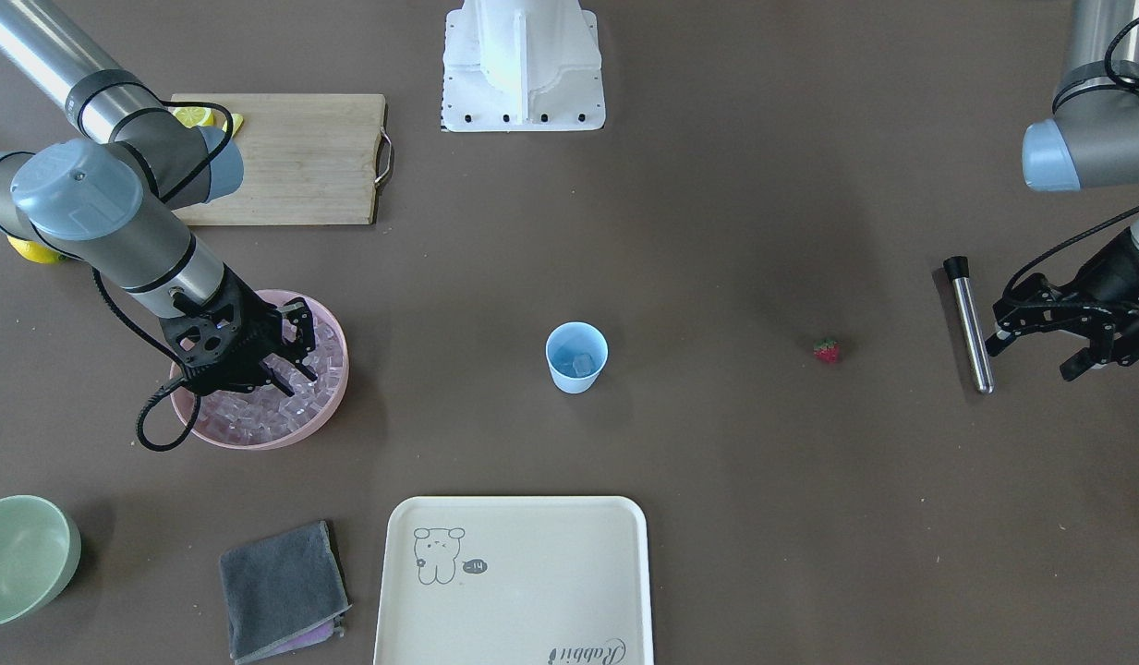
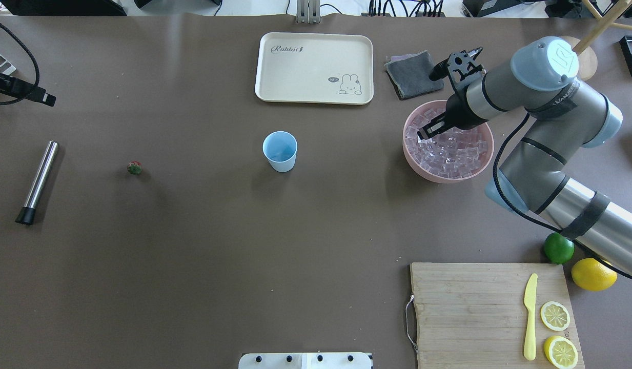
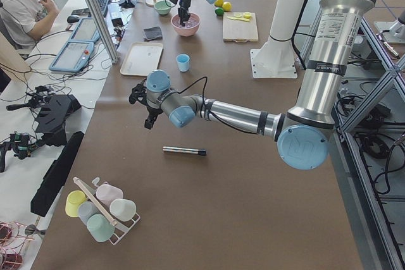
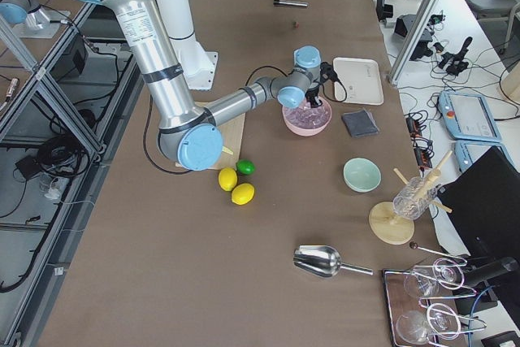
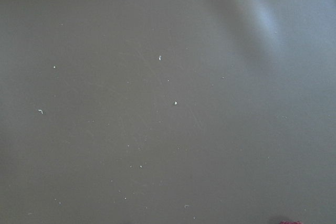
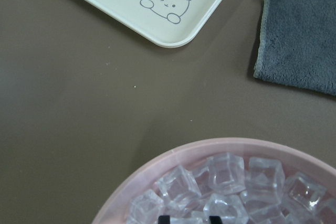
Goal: Mash ice and strawberries in cup
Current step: 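Lift the ice cube out of the bowl with the right gripper, then carry the ice cube with the right gripper over the light-blue cup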
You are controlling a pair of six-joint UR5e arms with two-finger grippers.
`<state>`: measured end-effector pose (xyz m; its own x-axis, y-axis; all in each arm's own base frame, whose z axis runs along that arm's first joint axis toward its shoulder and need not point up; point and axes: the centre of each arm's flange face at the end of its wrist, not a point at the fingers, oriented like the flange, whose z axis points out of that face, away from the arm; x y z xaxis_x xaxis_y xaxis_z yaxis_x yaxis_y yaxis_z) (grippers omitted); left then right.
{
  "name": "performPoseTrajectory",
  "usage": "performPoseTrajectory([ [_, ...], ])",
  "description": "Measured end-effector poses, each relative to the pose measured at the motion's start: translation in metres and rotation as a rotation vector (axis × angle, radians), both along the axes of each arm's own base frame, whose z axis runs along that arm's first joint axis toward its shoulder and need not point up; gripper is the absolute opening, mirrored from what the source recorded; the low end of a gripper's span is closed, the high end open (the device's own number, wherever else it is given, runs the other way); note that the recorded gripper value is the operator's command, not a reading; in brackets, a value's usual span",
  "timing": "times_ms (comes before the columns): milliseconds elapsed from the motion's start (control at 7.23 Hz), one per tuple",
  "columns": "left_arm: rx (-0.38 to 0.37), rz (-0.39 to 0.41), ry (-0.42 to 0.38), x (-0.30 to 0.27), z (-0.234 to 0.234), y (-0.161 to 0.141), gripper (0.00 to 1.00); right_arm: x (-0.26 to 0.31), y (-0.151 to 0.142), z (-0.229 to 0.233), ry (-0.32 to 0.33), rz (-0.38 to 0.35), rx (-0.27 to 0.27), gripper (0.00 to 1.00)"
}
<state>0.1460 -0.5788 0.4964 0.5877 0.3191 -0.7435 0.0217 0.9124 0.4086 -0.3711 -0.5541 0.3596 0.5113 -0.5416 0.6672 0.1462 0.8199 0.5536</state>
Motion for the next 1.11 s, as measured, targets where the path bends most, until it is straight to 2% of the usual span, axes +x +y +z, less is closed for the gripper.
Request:
performPoseTrajectory([
  [138,0.000,0.002,0.000,0.001,0.000,0.000,0.97,0.005,-0.004,-0.023,0.004,0.008,-0.019,0.00],
  [276,0.000,0.003,0.001,0.002,0.000,0.001,0.97,0.005,-0.007,-0.059,0.008,0.032,-0.063,0.00],
  [691,-0.001,0.021,0.000,0.015,-0.002,-0.004,0.97,-0.029,-0.008,-0.182,-0.019,0.157,-0.222,0.00],
  [1106,-0.014,0.030,0.002,0.026,0.000,-0.006,0.97,-0.111,0.010,-0.267,-0.021,0.276,-0.272,0.00],
])
